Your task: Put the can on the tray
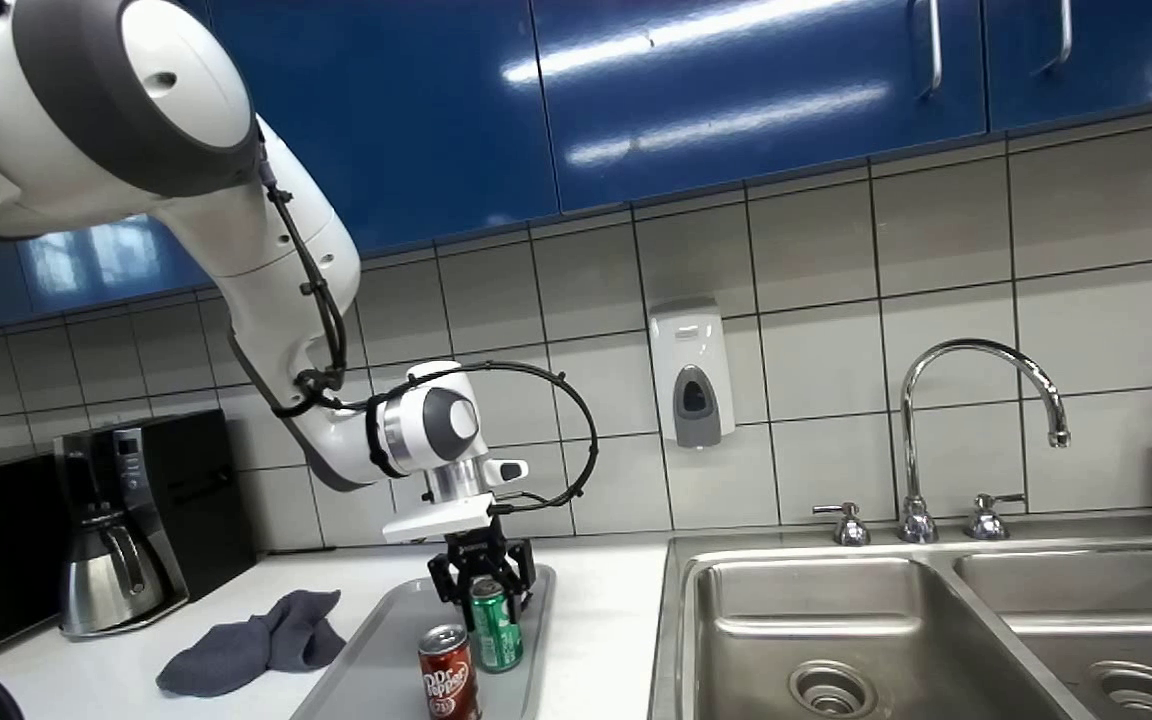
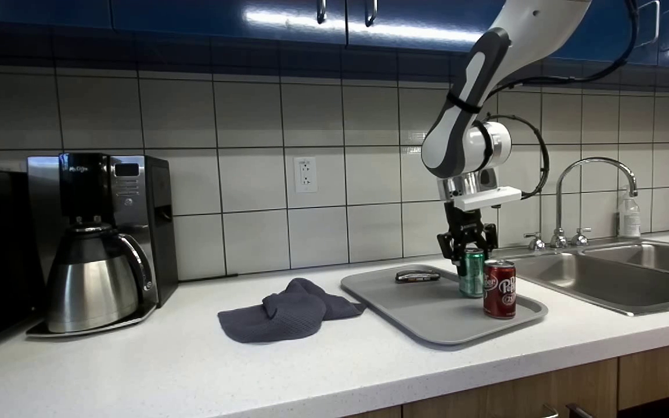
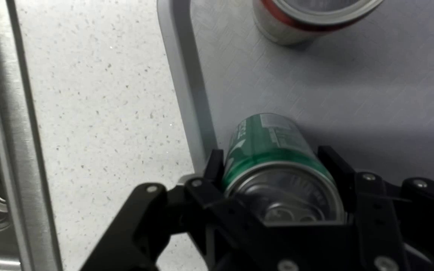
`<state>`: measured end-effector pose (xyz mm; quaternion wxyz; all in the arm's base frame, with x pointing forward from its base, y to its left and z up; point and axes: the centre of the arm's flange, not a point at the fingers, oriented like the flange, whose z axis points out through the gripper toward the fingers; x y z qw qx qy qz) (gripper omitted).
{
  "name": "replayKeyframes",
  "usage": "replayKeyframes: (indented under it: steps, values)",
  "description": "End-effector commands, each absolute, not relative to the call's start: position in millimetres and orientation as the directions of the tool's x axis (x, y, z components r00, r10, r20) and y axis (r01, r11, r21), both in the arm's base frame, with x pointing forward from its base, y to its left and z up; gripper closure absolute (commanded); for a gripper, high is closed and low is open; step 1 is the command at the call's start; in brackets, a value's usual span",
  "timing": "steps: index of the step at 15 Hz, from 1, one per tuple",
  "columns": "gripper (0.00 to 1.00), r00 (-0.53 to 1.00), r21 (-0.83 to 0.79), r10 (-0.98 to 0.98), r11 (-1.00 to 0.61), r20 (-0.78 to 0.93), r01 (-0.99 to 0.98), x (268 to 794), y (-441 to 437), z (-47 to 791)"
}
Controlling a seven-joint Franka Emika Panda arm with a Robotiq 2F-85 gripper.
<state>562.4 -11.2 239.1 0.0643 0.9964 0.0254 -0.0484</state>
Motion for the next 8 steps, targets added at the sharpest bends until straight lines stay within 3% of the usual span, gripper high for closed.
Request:
replayKeyframes:
  steps: [1,2,4,8]
  values:
    - [0.6,0.996,0.146,0.026,-0.989,-0.084,0.038,563.4,-11.6,241.0]
    - [0.12,0.996,0.156,0.02,-0.987,-0.09,0.034,562.5,-11.6,240.8]
    - [0.03,0.995,0.149,0.027,-0.988,-0.095,0.041,560.3,-12.8,249.5]
    - [0.0,0.997,0.131,0.042,-0.99,-0.062,0.049,557.5,-16.1,280.4]
